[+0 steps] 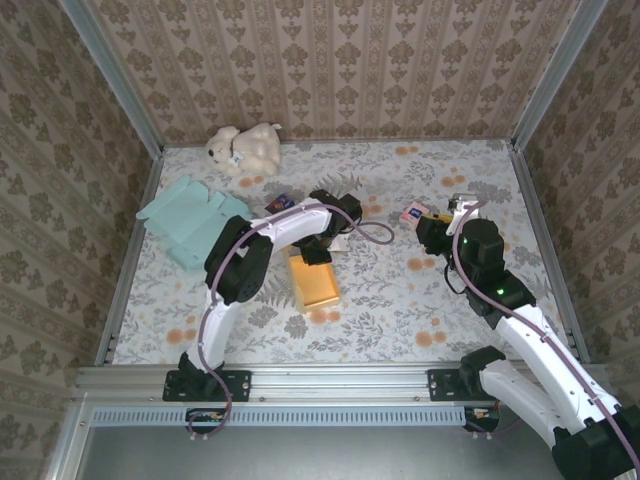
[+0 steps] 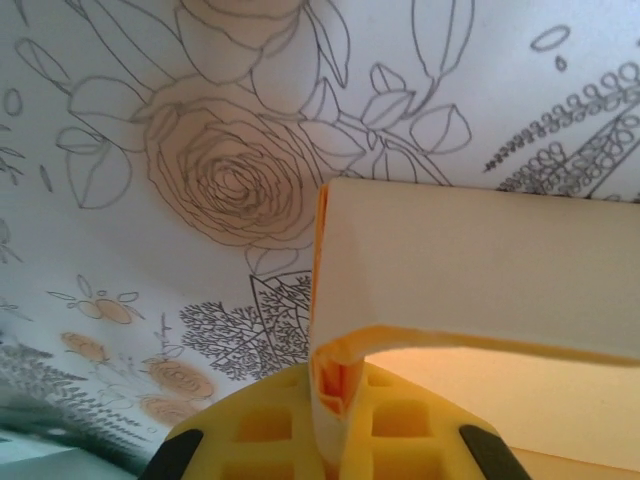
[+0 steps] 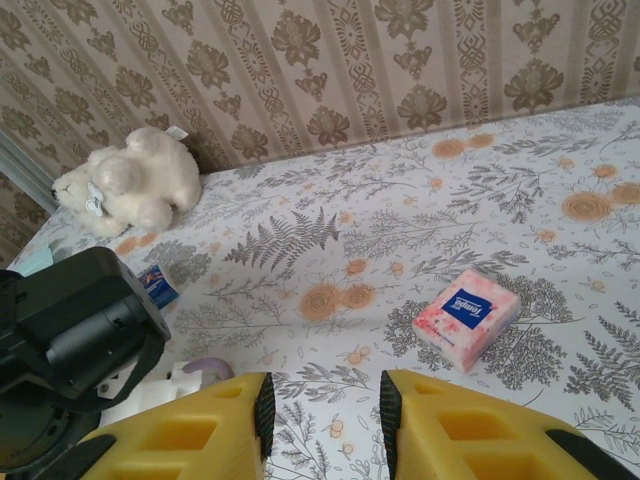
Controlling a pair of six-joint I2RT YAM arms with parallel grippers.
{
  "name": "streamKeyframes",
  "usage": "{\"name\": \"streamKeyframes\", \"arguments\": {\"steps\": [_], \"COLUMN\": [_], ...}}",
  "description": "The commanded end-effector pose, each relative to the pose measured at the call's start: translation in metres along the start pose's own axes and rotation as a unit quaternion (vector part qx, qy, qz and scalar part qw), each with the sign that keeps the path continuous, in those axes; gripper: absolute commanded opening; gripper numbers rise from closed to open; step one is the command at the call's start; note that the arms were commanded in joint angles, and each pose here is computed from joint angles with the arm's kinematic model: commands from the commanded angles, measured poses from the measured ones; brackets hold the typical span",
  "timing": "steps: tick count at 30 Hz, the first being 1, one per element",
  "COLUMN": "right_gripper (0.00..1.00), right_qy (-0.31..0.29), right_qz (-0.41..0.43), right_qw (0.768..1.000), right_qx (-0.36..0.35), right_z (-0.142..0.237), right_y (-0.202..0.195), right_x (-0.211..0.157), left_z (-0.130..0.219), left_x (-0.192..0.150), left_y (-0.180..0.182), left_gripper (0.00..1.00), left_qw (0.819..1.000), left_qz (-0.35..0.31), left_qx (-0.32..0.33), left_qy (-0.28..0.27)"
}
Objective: Fold the paper box
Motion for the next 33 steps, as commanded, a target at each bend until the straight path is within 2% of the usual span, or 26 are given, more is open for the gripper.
{"name": "streamKeyframes", "arguments": {"steps": [1,5,9,13,27,33], "right_gripper": [0.36,0.36,0.36,0.36,0.37,0.38], "right_qy": [-0.009,-0.011,-0.012,-0.012,-0.007,-0.007], "right_qz": [-0.011,-0.013,-0.014,-0.013,-0.014,-0.015], "right_qw": [1.0,1.0,1.0,1.0,1.0,0.999], "right_qx": [0.007,0.01,0.011,0.013,0.018,0.033], "right_z": [0.004,0.004,0.004,0.005,0.002,0.001], "right_y": [0.001,0.001,0.002,0.002,0.003,0.005], "right_x": [0.005,0.005,0.005,0.005,0.003,0.004], "left_z": [-0.013,-0.019,-0.026,-0.018,0.062,0.106], "left_x": [0.009,0.014,0.017,0.021,0.015,0.0], "left_y": [0.0,0.0,0.0,0.002,0.02,0.027], "left_gripper": [0.0,0.0,0.09,0.13,0.48,0.51], "left_qw": [0.999,0.999,0.998,0.998,0.988,0.971], "left_qz": [-0.008,-0.007,-0.007,-0.005,0.022,0.078], "left_qx": [0.034,0.049,0.057,0.065,0.09,0.085], "left_qy": [0.02,0.02,0.018,-0.004,-0.126,-0.21]}}
Point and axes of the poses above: each hand's point on the last joint's axis, 136 mm out from that joint toward the fingers, its own z axis back along the fingers, its own y axis along the line the jaws close on, x = y × z, the point moved 9 cm from there along z, back along the fingers, and after that the axes turned 13 degrees about z, right-handed, at the moved point
